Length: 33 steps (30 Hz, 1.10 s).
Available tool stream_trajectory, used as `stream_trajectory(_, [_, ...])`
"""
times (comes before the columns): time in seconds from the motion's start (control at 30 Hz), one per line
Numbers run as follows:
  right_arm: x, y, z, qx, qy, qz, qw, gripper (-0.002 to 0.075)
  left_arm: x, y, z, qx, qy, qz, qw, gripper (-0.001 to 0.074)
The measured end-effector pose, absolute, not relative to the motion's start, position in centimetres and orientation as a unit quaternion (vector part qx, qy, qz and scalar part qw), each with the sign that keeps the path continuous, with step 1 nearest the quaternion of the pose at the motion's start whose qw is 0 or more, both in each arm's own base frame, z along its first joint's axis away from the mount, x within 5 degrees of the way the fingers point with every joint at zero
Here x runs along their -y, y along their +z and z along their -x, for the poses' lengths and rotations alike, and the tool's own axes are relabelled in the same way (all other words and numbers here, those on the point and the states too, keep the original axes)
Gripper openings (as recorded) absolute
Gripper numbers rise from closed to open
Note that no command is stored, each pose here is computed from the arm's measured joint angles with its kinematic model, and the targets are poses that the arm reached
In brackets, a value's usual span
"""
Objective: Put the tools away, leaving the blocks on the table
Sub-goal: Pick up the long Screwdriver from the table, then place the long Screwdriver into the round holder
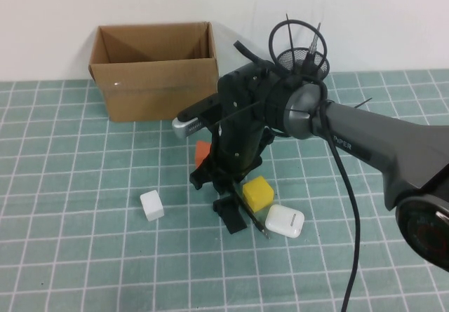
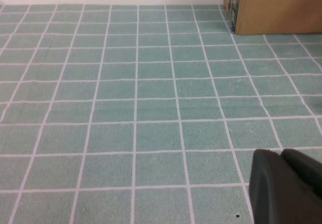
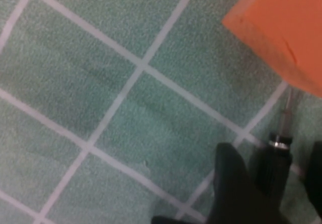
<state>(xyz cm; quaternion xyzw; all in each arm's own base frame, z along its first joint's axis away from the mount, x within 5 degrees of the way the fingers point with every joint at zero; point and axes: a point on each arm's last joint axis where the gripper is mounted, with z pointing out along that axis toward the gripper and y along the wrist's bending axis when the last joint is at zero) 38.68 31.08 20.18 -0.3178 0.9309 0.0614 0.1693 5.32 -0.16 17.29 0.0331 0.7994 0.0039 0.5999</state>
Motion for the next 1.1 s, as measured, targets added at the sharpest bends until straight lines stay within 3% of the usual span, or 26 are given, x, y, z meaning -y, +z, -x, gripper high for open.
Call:
stream_trajectory(0.1, [-31.1, 19.9, -38.7, -0.933, 0.059, 0.317, 0.163, 0.0216, 0.2, 17.3, -5.3, -0.799, 0.004, -0.033, 0.6, -0.0004])
stream_trajectory(0.27, [-30.9, 20.9, -38.3, -0.935, 0.061, 0.31, 0.162, -0.0009, 0.2, 17.3, -5.3, -0.799, 0.004, -0.033, 0.6, -0.0004])
stream_trajectory(0.57, [-28.3, 31.3, -36.5, -0.919, 0.068, 0.268, 0.282, -0.0006, 0.2, 17.3, -5.3, -0.799, 0.004, -0.033, 0.6, -0.0004])
stream_trajectory(0.77, [-23.3, 37.8, -34.7, -0.862, 0.12, 0.217, 0.442, -0.0006, 0.2, 17.3, -5.3, -0.799, 0.004, -0.033, 0.6, -0.0004])
stream_trajectory(0.93, [-18.7, 38.3, -35.3, -0.754, 0.168, 0.162, 0.614, -0.0006, 0.2, 17.3, -5.3, -0.799, 0.004, -0.033, 0.6, -0.0004])
stream_trajectory(1.1, [-16.5, 36.4, -37.3, -0.67, 0.186, 0.125, 0.708, -0.0006, 0.2, 17.3, -5.3, -0.799, 0.004, -0.033, 0.6, -0.0004])
